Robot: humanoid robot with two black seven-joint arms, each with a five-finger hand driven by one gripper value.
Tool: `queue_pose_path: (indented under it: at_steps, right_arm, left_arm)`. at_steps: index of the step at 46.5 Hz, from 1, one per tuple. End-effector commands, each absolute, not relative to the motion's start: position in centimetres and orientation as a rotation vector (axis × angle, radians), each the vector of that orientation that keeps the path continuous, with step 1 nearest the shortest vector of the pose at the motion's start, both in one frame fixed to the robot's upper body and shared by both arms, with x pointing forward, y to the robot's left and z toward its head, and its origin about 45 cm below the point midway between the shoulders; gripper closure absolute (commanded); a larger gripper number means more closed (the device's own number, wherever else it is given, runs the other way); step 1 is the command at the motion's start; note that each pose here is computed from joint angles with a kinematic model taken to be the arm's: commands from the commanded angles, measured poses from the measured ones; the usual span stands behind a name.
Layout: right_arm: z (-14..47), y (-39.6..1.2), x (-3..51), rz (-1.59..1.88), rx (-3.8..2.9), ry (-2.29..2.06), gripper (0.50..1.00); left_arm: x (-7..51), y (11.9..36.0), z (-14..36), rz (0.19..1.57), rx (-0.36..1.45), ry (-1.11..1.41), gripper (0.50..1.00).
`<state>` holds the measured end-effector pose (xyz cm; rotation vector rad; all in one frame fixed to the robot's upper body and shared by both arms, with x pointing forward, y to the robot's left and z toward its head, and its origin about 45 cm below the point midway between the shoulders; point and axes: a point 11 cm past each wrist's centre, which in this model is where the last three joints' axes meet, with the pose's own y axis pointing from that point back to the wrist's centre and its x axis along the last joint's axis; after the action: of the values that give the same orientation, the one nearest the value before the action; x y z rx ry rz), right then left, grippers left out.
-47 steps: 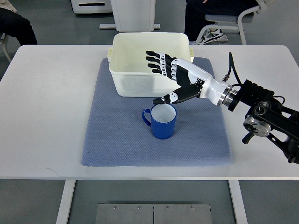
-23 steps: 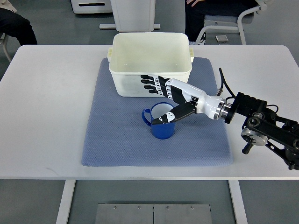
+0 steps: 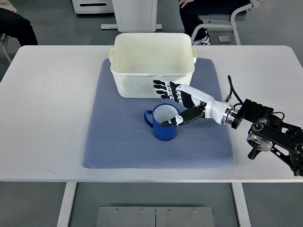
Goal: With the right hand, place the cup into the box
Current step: 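Close the right hand fingers around the blue mug's body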
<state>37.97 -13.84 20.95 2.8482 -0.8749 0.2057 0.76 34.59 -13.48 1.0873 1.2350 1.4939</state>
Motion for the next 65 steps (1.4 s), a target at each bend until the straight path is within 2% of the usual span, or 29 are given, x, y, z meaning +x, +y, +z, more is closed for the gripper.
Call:
queue_pose_path:
  at_steps: [1,28,54,59,61,63,65]
  right_arm:
    - [20.5,-13.9,37.7,0.195,2.844,-0.866,0.507]
    - [17.1,-15.2,37.9,0.125,2.777,-0.943,0.511]
    - [15.4,-12.6,36.4,0.056,2.808,-0.898,0.519]
    - [15.2,-12.5,36.5,0.054,2.801,-0.908,0.561]
    - [15.0,-12.6,36.4,0.052,2.798,-0.908,0.609]
    - [15.0,-12.6,36.5,0.052,2.795,-0.910,0.690]
    - [14.9,-12.7,36.5,0.048,2.792,-0.914,0.824]
  left_arm:
    - [0.8,34.6,-13.5,1.494,1.087,1.235,0.500]
    - [0.8,34.6,-13.5,1.494,1.087,1.235,0.500]
    - [0.7,34.6,-13.5,1.494,1.088,1.236,0.500]
    - [0.8,34.6,-13.5,1.494,1.087,1.235,0.500]
    - [0.8,34.6,-13.5,1.494,1.087,1.235,0.500]
    - [0.8,34.6,-13.5,1.494,1.087,1.235,0.500]
    - [0.8,34.6,-13.5,1.494,1.087,1.235,0.500]
